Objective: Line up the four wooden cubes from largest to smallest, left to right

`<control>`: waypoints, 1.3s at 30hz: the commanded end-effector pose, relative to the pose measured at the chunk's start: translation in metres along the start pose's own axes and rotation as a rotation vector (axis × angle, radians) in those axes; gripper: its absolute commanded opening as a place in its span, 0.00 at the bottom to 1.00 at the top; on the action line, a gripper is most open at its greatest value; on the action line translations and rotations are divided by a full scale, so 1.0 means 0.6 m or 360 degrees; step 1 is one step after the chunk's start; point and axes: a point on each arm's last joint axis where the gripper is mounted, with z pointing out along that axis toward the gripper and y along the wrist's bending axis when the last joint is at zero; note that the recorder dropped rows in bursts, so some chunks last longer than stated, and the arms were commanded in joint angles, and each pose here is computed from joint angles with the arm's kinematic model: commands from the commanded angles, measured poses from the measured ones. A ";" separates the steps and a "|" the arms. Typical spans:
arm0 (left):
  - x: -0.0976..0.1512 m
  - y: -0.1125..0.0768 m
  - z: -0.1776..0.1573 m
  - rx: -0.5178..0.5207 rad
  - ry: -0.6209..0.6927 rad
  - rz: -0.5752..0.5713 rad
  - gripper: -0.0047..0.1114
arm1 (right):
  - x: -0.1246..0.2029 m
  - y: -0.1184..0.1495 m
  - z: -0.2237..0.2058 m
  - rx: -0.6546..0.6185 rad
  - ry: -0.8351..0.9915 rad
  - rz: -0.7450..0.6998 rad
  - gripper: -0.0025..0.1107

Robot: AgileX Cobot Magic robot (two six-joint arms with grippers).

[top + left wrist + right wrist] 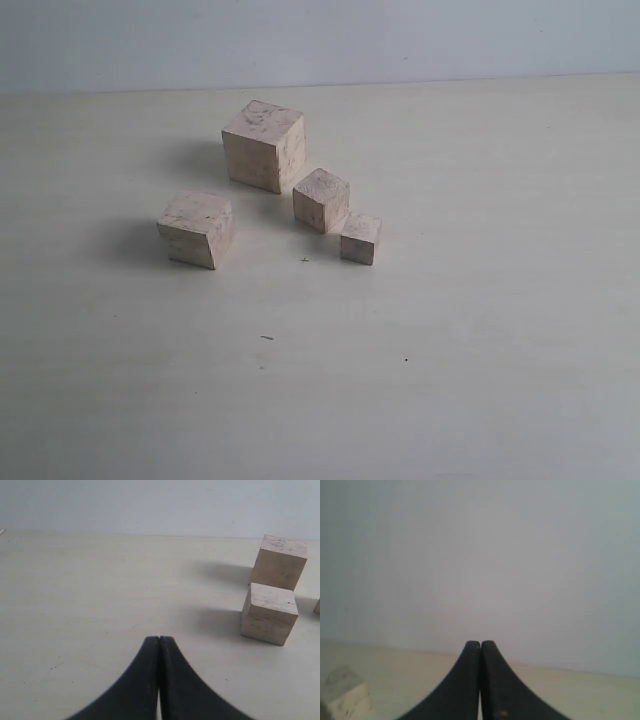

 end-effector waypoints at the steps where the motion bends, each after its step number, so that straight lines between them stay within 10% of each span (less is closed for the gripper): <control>1: 0.001 0.000 0.000 0.0008 -0.0010 0.0010 0.04 | 0.024 0.064 0.091 -0.0294 0.0414 -0.0241 0.02; 12: 0.001 0.000 0.000 0.0008 -0.0010 0.0010 0.04 | 0.146 0.183 0.220 -0.0694 0.1290 -0.0435 0.02; 26: 0.001 0.000 0.000 0.0008 -0.0010 0.0010 0.04 | 0.119 0.189 0.252 -0.0598 0.0865 -0.0287 0.02; 39: 0.001 0.000 0.000 0.0008 -0.0010 0.0010 0.04 | 0.027 0.193 0.289 -0.0548 0.0308 -0.0638 0.02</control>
